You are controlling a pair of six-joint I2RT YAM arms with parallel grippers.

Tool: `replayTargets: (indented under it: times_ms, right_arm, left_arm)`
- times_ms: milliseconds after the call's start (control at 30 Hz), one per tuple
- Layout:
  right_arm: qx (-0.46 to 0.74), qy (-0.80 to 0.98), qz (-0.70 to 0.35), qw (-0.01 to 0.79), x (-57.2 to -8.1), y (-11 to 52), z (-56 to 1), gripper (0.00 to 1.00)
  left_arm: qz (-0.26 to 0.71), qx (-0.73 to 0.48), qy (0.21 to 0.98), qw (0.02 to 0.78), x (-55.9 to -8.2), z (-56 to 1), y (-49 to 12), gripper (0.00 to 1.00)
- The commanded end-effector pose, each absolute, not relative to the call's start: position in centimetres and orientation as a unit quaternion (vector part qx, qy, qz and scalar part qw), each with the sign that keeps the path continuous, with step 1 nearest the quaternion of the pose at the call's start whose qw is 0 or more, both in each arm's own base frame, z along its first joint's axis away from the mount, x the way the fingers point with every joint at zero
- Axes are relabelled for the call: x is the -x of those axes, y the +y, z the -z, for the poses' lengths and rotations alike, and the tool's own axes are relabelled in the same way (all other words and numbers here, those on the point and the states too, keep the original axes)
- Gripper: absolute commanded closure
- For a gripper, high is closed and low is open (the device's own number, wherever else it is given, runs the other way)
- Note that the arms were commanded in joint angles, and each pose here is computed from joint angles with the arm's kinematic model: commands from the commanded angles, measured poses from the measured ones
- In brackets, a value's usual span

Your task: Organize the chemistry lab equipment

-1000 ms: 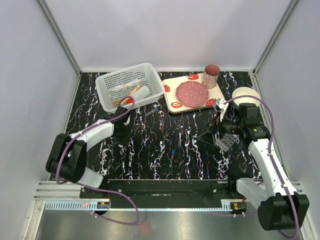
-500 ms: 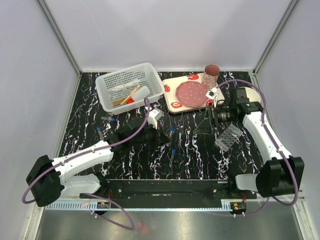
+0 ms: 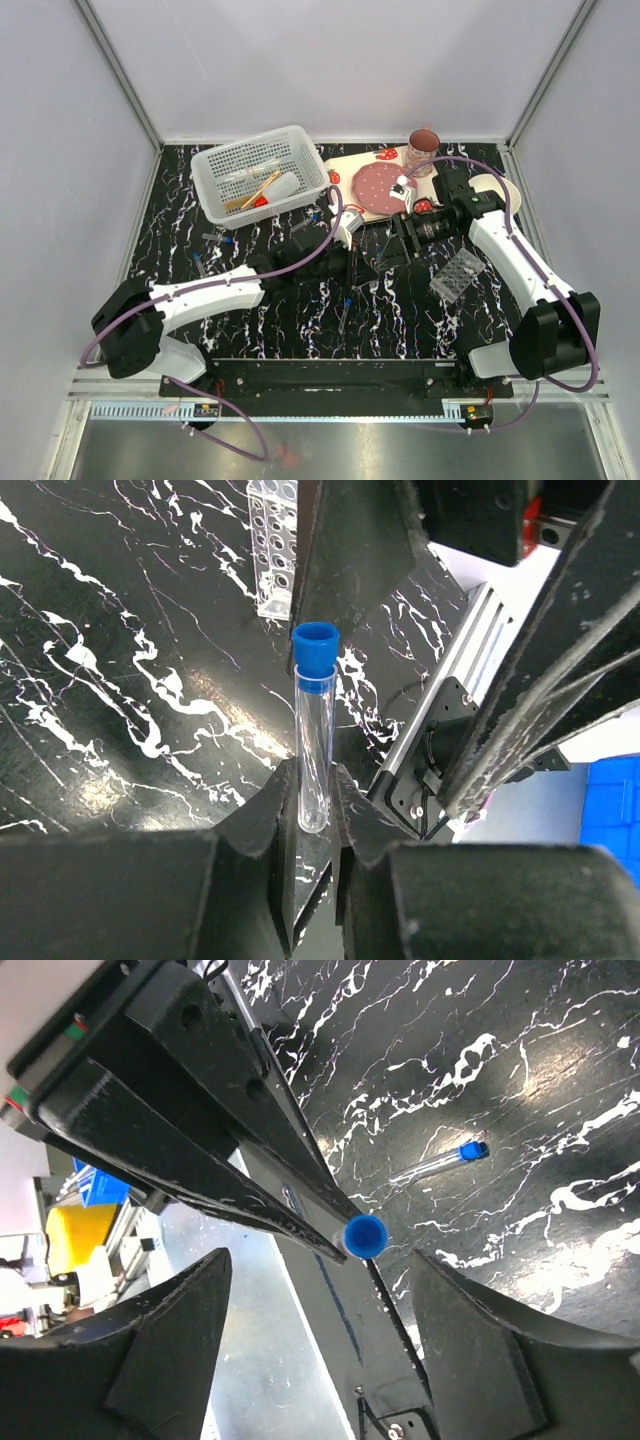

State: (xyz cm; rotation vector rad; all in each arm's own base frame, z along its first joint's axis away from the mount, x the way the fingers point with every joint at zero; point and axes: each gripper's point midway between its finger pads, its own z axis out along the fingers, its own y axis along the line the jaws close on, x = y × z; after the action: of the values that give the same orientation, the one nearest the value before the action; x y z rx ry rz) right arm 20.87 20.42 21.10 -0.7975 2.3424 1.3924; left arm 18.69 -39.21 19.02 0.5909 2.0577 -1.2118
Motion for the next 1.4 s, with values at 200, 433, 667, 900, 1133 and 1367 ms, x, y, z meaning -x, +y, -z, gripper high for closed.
replayTargets:
  times_ms: [200,433,667,900,1133,1367]
  right_arm:
    - [0.278,0.826,-0.459,0.170,-21.9,20.5,-20.9,0.46]
    - [0.279,0.827,-0.456,0.173,-22.2,20.6,-20.9,0.67]
    - [0.288,0.829,-0.441,0.189,-22.6,20.3,-21.0,0.89]
    - [0.276,0.842,-0.393,0.245,-23.7,17.7,-21.1,0.90]
    - [0.178,0.885,-0.229,0.364,-27.3,9.4,-18.1,0.90]
    - [0.055,0.894,-0.090,0.436,-30.3,2.0,-16.8,0.89]
  left_arm:
    - [0.504,-0.218,0.752,0.366,-19.5,-23.0,-42.0,0.89]
    - [0.503,-0.219,0.753,0.363,-19.3,-22.8,-42.0,0.89]
    - [0.503,-0.221,0.752,0.364,-19.1,-23.2,-41.8,0.82]
    - [0.499,-0.257,0.722,0.404,-17.8,-26.1,-38.3,0.21]
    - [0.328,-0.257,0.784,0.460,-21.8,-25.0,-27.3,0.01]
    - [0.196,-0.234,0.839,0.450,-24.1,-22.3,-18.2,0.01]
